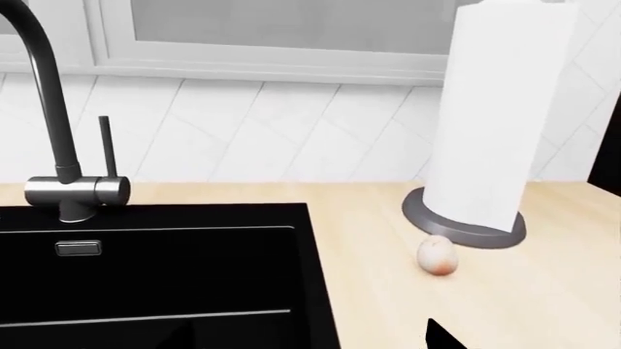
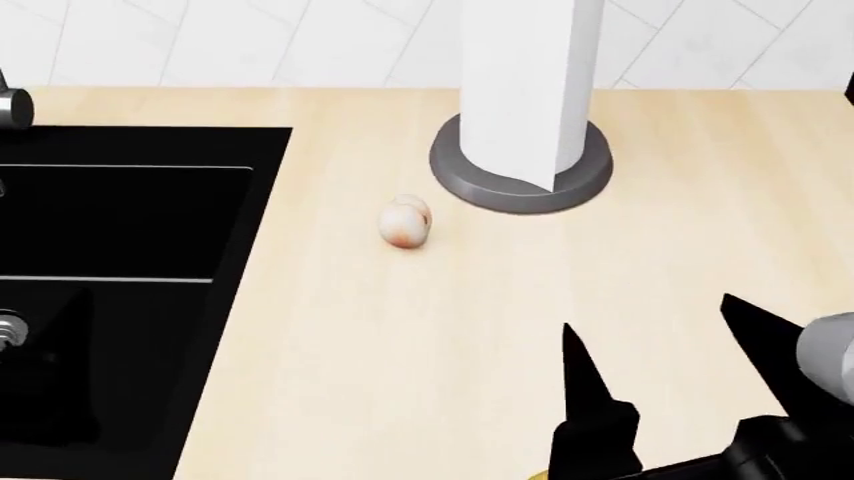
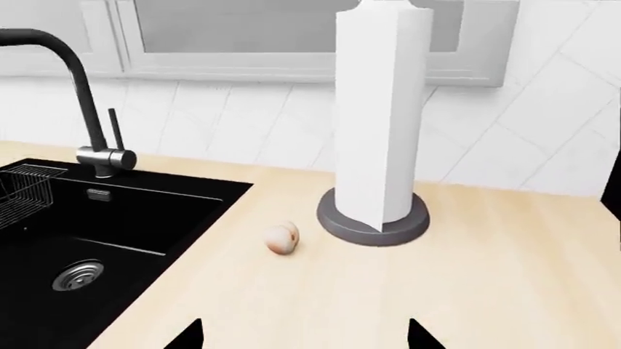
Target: There is a mixed pile of frozen fruits and vegetables on the counter. Locate all the frozen vegetables and place the items in a bowl on the counter. Take all the frozen fruits and defrost them in a running sink.
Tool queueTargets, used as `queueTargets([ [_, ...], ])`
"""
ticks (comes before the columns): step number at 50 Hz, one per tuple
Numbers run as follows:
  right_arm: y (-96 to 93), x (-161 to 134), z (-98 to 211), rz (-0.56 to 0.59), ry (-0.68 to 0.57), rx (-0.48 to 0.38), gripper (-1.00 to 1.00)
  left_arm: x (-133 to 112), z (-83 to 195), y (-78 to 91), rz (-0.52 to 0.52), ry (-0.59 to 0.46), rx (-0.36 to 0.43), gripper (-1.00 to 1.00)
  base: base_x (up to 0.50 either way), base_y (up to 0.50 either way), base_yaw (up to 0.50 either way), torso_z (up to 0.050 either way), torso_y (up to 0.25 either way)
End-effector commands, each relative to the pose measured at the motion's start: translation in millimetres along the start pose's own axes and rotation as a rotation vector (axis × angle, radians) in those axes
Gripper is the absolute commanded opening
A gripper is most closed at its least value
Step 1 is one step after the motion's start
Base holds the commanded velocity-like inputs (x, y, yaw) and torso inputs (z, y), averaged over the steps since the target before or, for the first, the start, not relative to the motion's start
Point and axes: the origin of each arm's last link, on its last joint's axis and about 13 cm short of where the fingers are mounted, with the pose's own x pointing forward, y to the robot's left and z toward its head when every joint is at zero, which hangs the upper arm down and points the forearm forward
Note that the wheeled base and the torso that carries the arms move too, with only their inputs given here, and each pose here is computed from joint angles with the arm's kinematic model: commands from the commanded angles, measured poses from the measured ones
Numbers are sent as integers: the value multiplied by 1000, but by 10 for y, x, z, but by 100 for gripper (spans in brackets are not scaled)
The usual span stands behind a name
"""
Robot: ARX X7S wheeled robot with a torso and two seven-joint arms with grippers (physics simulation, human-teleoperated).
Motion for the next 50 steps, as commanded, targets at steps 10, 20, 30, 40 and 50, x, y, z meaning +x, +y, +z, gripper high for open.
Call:
queueTargets([
  [10, 106, 47, -210, 97, 146, -14, 100, -96, 11, 52, -2, 0, 1, 100, 0, 0, 0, 0, 0],
  [20, 98, 37, -233, 72, 195, -29, 100, -96, 6, 54, -5, 2, 4, 100, 0, 0, 0, 0, 0],
  [30, 85, 96, -364, 55, 258, -52, 100, -57, 6, 28, -8, 3, 8, 100, 0, 0, 0, 0, 0],
  [40, 95, 96, -455, 84, 305, 7, 100, -104, -3, 68, -4, 10, 7, 100, 0, 0, 0, 0, 0],
  [50, 60, 110, -484, 45, 339, 46, 100, -50, -24, 32, -1, 14, 8, 100, 0, 0, 0, 0, 0],
])
